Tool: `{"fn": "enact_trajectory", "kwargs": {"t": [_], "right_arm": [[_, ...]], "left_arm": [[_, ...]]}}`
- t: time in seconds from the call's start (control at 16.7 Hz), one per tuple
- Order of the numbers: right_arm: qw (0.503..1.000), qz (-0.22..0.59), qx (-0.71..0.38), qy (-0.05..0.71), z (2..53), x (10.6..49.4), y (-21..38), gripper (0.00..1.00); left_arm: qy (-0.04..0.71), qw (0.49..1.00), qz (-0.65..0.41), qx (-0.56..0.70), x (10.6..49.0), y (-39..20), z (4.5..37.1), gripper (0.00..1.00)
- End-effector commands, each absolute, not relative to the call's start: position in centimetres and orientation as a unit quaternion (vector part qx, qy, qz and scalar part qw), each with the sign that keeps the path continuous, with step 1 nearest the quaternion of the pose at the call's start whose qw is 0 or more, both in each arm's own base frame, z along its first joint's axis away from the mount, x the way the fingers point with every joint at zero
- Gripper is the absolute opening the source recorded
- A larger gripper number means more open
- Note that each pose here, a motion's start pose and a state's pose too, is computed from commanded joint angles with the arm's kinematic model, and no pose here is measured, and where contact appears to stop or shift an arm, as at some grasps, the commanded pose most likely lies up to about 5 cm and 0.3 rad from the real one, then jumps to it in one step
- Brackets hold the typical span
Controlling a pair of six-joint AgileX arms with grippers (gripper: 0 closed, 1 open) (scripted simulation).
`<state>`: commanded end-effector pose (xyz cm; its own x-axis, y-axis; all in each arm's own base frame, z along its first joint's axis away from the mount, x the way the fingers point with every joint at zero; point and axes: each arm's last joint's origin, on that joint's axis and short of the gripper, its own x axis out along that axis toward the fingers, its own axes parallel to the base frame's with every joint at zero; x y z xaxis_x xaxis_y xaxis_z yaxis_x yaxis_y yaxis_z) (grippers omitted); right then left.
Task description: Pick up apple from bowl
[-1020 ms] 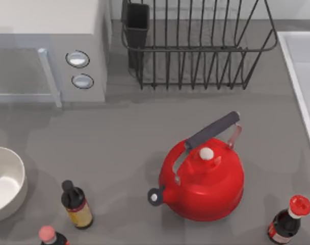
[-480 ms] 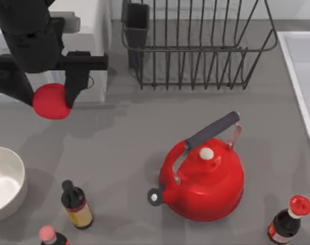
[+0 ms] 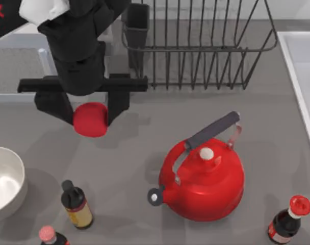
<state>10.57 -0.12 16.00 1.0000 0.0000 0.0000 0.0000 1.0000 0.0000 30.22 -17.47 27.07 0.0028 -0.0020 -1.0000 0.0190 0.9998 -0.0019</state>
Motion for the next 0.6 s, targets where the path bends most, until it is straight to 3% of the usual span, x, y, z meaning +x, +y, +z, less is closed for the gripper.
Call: {"fn": "enact_trajectory", "kwargs": {"t": [0.24, 0.6], "right_arm": [[1.000, 0.000, 0.000, 0.000, 16.0, 10.6, -0.1, 1.00], [1.000, 0.000, 0.000, 0.000, 16.0, 10.6, -0.1, 1.00]], "left_arm": [[0.708, 0.706, -0.006, 0.007, 30.4, -17.6, 25.0, 0.00], [0.704, 0.711, -0.009, 0.005, 30.5, -17.7, 17.5, 0.00]]}}
